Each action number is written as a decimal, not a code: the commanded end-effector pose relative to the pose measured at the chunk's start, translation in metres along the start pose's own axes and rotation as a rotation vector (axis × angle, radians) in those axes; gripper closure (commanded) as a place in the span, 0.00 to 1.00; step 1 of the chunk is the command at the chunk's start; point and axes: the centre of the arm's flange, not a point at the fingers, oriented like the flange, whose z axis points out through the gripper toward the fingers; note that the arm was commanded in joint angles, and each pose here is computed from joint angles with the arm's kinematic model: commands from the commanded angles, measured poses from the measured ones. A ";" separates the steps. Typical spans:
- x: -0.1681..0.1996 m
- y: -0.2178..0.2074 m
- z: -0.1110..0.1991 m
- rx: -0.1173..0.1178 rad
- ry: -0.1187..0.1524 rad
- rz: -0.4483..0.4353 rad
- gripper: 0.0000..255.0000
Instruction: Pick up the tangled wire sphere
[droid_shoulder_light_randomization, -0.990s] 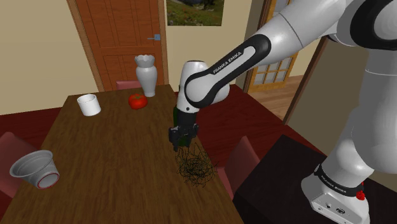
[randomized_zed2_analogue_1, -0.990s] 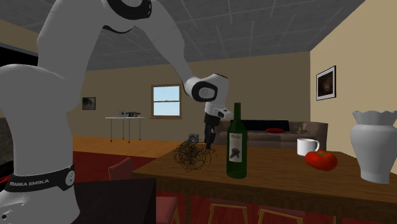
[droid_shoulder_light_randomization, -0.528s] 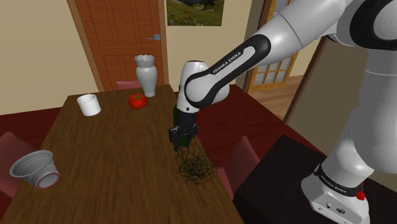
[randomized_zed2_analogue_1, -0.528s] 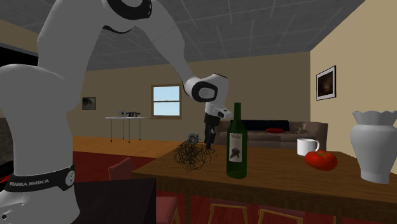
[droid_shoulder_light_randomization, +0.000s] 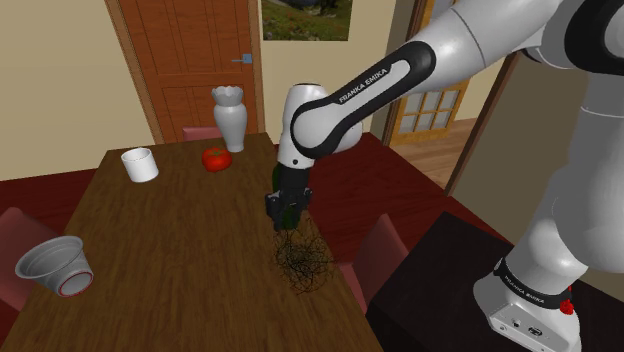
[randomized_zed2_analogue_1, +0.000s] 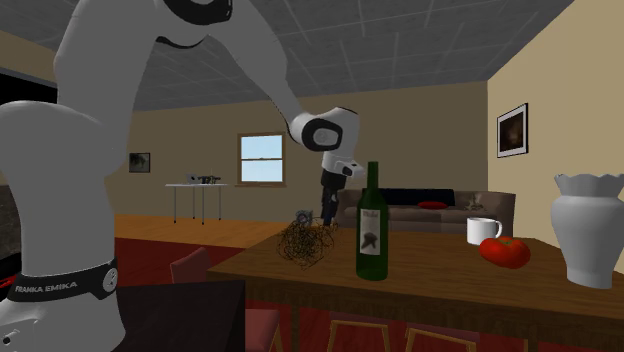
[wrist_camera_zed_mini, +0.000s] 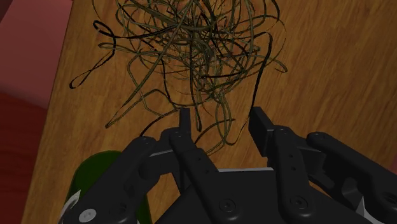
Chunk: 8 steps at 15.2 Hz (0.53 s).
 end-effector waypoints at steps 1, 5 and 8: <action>-0.002 -0.003 -0.011 0.001 0.002 0.000 1.00; -0.005 -0.009 -0.031 0.001 0.002 0.000 1.00; -0.007 -0.014 -0.046 0.001 0.002 0.000 1.00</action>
